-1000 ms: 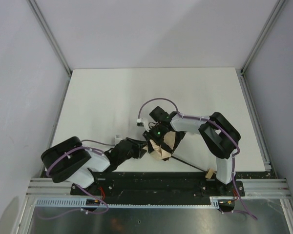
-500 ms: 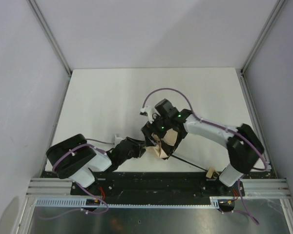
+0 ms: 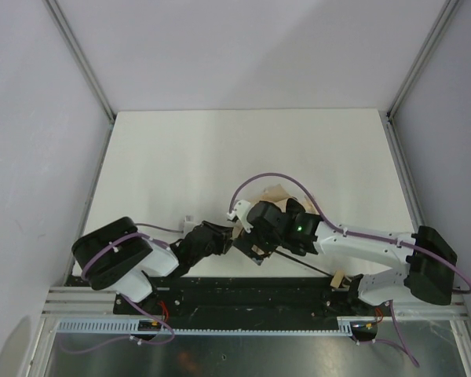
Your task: Put away the umbrella
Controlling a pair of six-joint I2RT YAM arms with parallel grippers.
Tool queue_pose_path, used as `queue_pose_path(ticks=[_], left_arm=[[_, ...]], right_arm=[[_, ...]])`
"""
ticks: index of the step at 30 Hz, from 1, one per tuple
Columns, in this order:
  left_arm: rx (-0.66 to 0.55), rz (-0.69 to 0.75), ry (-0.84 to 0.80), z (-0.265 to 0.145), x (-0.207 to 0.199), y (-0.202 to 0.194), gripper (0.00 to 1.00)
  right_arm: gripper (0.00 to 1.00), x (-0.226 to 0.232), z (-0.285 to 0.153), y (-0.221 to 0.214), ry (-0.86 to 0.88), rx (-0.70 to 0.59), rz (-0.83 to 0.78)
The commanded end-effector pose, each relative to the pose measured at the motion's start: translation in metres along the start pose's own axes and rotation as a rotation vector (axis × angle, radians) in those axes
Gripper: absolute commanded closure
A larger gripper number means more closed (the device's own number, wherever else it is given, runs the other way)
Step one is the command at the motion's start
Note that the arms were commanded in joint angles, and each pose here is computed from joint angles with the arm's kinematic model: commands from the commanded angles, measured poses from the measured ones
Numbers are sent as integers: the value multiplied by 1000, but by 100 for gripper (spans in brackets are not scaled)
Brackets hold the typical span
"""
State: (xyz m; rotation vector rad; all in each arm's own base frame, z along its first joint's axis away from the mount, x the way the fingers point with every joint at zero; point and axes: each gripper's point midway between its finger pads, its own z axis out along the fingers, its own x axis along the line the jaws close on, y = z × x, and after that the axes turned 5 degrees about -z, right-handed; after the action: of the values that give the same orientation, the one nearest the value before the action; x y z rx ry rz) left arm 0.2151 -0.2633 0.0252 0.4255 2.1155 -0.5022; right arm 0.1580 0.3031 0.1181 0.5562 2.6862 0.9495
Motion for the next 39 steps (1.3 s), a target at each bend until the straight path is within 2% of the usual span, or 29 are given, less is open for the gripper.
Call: queue_pose_path(ticks=[1,5,10,12,17,19,21,25,28,32,34,39], left_arm=[[-51,97,138,-6,44,18,78],[-53,92,125,-8,40,18,78],[-62,84,108,-10,37,20,78],[-66,81,103,-12,36,22,78],[-74,66,87,-17,35,25,77],[-83,60,70,-20,32,29,74],[-89,60,45,-25,28,33,67],[-79,59,-20,-35,13,35,45],[-58,69,-68,-42,0,35,32],[-24,54,-101,-60,-1,36,12],[-15,37,-102,-66,0,36,7],[-29,-32,-123,-74,-11,39,2]], right_arm=[[11,-41,1,1,-259,-32,50],[39,-57,11,-4,-337,-12,14],[90,-76,37,3,-413,-40,-63],[98,-79,51,6,-425,-52,-88],[100,-86,87,6,-428,-61,-150],[100,-86,100,4,-403,-60,-180],[100,-86,110,0,-362,-55,-194],[100,-82,124,-6,-265,-59,-194],[100,-75,131,-7,-192,-74,-184],[100,-71,135,-9,-137,-84,-143],[100,-70,135,-10,-113,-90,-116],[100,-69,135,-8,-73,-109,-51]])
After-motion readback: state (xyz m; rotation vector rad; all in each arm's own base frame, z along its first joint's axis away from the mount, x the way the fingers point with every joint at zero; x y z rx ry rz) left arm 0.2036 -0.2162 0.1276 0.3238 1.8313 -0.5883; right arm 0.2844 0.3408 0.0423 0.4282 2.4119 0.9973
